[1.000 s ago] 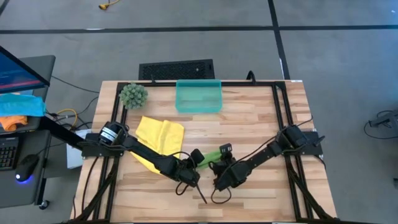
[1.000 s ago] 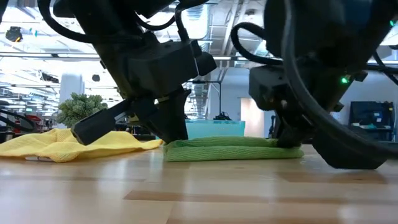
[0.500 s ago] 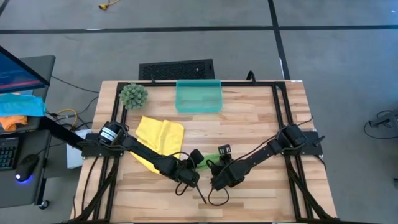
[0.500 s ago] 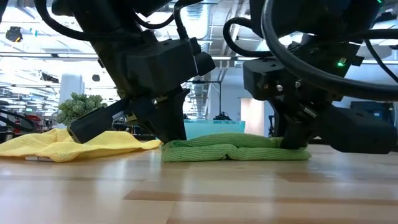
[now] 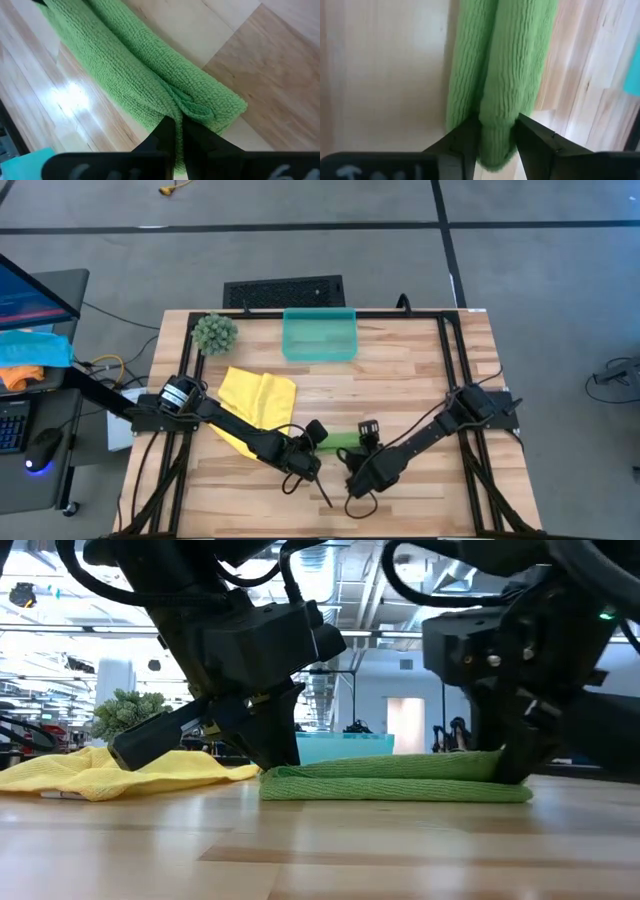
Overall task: Roll microfiber towels into tight, uniform cylinder then place into a basket
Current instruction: Roll the green microfiber cloth
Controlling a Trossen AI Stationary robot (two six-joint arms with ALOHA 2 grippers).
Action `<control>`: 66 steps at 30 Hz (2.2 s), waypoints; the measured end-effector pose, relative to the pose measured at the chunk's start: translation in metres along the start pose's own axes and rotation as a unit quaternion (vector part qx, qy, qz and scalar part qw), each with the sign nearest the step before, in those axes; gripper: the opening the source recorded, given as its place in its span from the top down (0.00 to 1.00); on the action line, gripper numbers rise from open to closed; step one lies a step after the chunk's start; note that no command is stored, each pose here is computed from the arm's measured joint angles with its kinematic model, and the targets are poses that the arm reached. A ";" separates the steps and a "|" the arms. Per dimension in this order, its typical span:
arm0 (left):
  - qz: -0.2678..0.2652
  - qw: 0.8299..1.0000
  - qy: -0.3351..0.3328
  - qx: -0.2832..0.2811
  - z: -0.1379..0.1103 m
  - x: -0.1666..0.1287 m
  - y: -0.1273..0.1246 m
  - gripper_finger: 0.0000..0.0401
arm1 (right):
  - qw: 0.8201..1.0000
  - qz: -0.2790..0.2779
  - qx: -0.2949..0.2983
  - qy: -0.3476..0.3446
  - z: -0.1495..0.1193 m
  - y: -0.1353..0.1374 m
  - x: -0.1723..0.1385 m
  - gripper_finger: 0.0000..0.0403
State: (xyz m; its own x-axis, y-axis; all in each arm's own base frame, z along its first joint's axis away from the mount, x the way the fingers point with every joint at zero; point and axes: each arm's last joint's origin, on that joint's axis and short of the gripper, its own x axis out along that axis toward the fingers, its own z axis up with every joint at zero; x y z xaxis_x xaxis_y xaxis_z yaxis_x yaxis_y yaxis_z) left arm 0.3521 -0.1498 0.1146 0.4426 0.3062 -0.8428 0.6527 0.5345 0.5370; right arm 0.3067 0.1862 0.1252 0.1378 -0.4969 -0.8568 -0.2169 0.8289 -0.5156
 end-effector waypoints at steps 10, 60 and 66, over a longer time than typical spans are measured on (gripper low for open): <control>0.000 1.000 0.000 0.000 0.000 0.000 0.000 0.98 | 0.997 -0.034 0.063 0.018 -0.022 0.004 -0.025 0.68; 0.029 0.999 0.016 -0.002 -0.001 0.001 0.001 0.98 | 0.930 0.222 0.250 -0.156 -0.009 -0.064 0.016 0.99; 0.028 0.999 0.009 -0.045 0.003 -0.002 0.006 0.98 | 0.932 0.215 0.254 -0.142 -0.018 -0.064 0.028 0.99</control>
State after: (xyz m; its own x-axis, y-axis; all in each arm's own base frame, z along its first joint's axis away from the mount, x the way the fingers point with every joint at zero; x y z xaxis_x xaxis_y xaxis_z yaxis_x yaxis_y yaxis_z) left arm 0.3571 -0.1500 0.1196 0.4653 0.3503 -0.8129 0.5687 0.5854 0.5778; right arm 0.3070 0.1150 0.1341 0.4091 -0.0618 -0.9104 0.1637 0.9865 0.0066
